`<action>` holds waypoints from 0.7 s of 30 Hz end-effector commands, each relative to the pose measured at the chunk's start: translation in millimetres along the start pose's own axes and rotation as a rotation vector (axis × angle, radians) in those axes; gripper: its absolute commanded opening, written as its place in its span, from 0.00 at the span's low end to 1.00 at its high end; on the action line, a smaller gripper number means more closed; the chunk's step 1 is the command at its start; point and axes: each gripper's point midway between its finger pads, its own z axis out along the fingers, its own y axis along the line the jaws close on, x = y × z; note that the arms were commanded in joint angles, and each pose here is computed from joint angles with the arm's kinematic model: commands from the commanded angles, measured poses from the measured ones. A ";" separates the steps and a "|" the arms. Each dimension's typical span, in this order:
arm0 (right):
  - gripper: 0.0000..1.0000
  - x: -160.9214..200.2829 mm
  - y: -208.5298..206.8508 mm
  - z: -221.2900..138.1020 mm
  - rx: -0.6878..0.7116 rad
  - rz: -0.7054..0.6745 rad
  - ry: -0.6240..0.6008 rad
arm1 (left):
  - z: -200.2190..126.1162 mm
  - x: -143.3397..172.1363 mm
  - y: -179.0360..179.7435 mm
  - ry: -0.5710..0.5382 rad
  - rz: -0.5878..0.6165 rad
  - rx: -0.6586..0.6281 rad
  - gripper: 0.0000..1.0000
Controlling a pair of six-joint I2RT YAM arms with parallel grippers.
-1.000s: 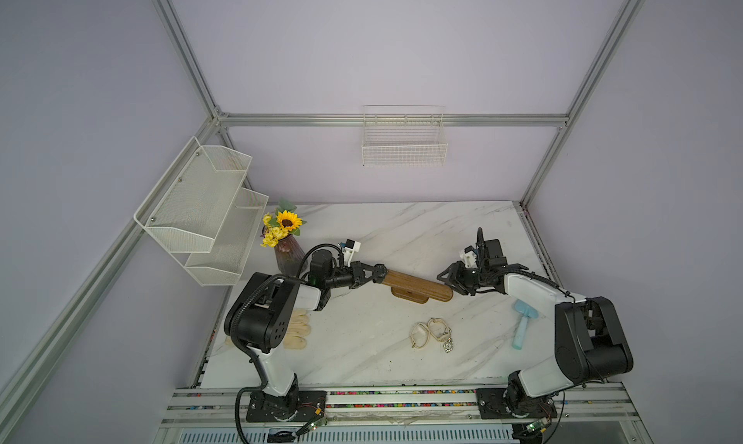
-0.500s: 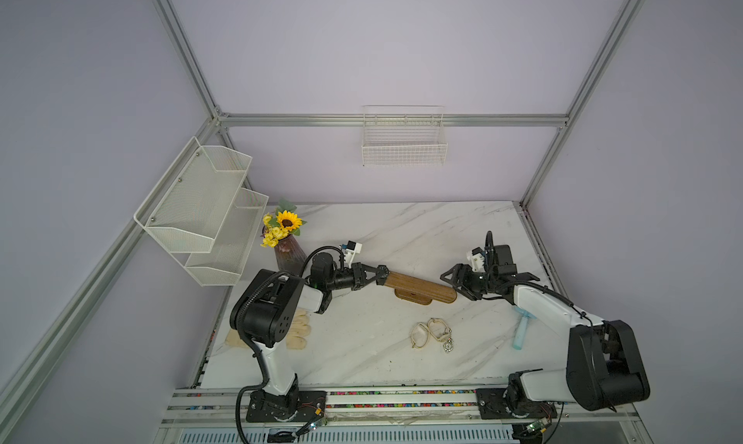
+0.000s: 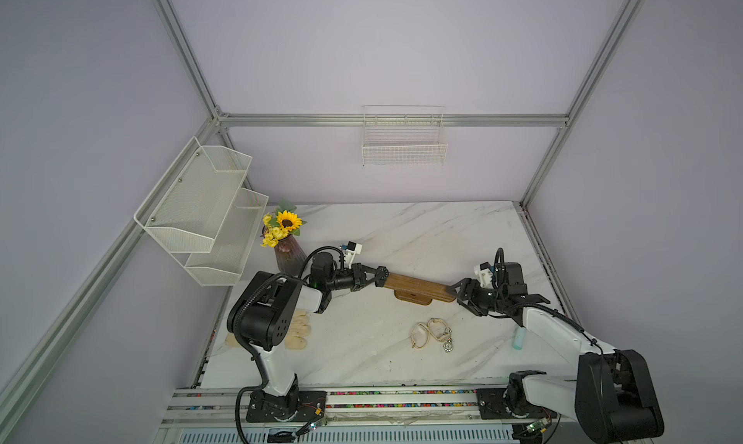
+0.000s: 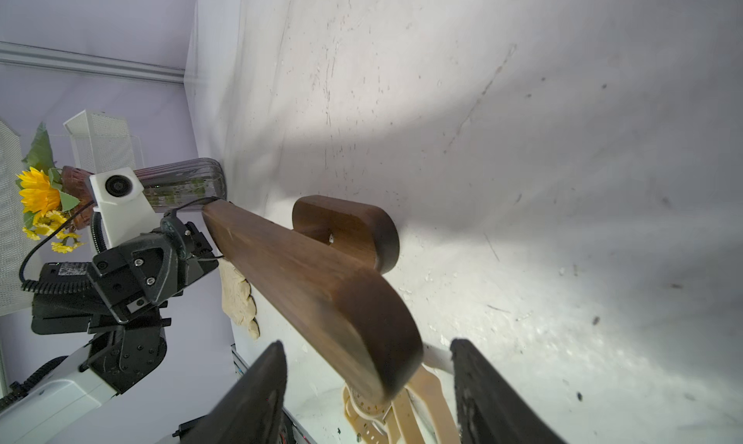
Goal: Place watch on stand
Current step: Adjust the stand at the center of the board.
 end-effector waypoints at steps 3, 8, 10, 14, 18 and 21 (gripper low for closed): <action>0.57 -8.4 10.6 8.8 -0.076 -0.007 -0.001 | 2.7 -6.9 -17.0 0.007 0.088 0.049 0.00; 0.44 -9.8 13.2 17.1 -0.118 -0.020 0.019 | 2.9 -6.2 -16.8 0.010 0.091 0.055 0.00; 0.37 -11.1 13.5 19.4 -0.120 -0.034 0.027 | 3.4 -6.1 -15.6 0.011 0.087 0.058 0.00; 0.29 -15.8 12.7 24.7 -0.114 -0.053 0.036 | 4.9 -5.5 -14.1 0.015 0.082 0.075 0.00; 0.25 -25.9 14.1 32.0 -0.106 -0.069 0.039 | 4.1 -3.1 -10.0 0.016 0.067 0.089 0.00; 0.21 -29.9 11.0 36.9 -0.092 -0.061 0.042 | -0.1 -4.2 -7.4 0.007 0.057 0.096 0.00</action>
